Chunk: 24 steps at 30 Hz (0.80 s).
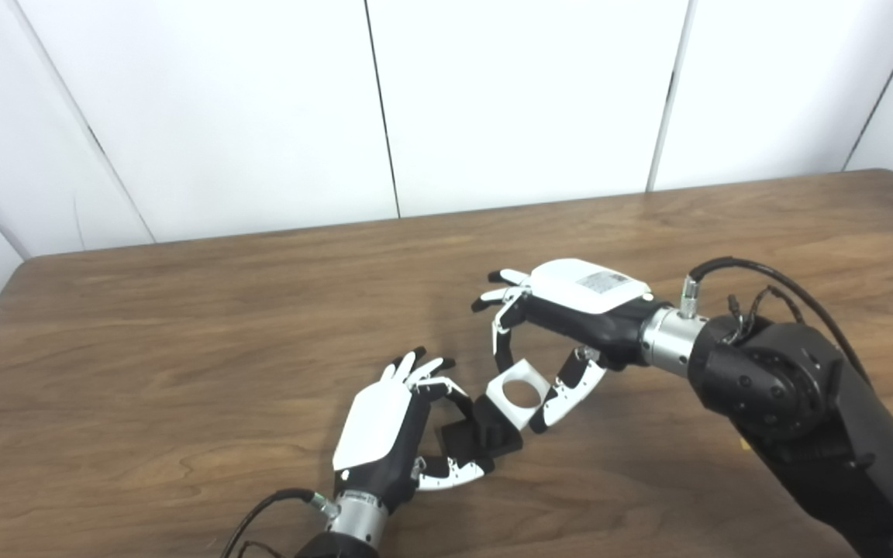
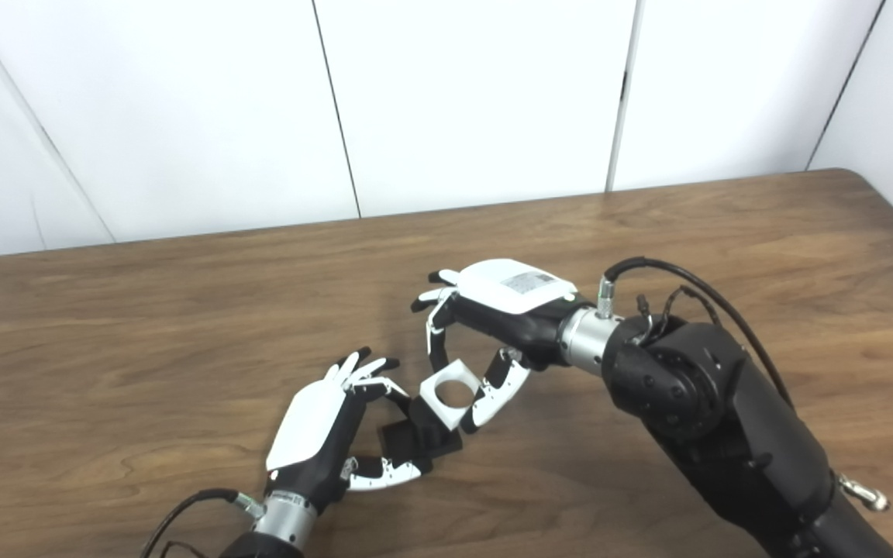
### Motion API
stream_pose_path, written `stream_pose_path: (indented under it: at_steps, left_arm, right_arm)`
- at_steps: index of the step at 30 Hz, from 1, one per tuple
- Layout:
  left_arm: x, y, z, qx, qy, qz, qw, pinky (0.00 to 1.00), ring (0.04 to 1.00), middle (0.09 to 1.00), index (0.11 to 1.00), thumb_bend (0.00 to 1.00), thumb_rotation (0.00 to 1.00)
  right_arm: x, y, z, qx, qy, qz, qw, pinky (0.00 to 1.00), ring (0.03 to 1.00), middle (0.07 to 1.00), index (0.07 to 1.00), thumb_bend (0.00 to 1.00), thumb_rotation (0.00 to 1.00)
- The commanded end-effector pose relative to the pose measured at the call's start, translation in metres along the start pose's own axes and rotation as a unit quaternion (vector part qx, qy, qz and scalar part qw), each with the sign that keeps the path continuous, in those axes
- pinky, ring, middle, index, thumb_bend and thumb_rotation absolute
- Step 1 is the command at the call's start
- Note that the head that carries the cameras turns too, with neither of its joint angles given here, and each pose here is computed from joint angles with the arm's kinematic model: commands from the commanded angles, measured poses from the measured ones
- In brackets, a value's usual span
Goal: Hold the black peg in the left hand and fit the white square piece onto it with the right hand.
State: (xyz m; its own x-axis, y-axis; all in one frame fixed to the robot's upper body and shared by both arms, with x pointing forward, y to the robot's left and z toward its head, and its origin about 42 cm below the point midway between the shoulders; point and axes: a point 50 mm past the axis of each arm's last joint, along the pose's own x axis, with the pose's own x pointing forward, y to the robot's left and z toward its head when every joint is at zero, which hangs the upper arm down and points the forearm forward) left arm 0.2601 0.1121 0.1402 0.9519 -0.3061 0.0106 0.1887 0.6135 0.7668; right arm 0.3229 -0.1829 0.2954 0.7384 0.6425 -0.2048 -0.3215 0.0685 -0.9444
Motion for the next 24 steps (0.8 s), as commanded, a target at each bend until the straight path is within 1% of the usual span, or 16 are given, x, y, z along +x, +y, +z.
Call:
stream_pose_path:
  at_steps: [1, 14, 24]
  left_arm:
    - [0.002, -0.009, -0.005, 0.014, 0.017, -0.018, 1.0, 1.0, 0.992, 0.889, 0.493, 0.52, 0.06]
    - [0.003, -0.013, -0.001, 0.013, 0.018, -0.018, 1.0, 1.0, 0.994, 0.892, 0.493, 0.52, 0.06]
    - [0.004, -0.017, 0.01, 0.011, 0.008, -0.013, 1.0, 1.0, 0.986, 0.887, 0.493, 0.52, 0.06]
  right_arm:
    - [0.003, -0.015, 0.007, -0.024, -0.018, -0.031, 0.999, 0.91, 1.0, 0.898, 0.491, 0.52, 0.15]
    - [0.01, -0.012, 0.006, -0.009, -0.018, -0.025, 0.999, 0.91, 1.0, 0.908, 0.491, 0.52, 0.15]
    - [0.011, -0.011, 0.001, -0.01, -0.01, -0.023, 1.0, 0.91, 1.0, 0.916, 0.492, 0.52, 0.15]
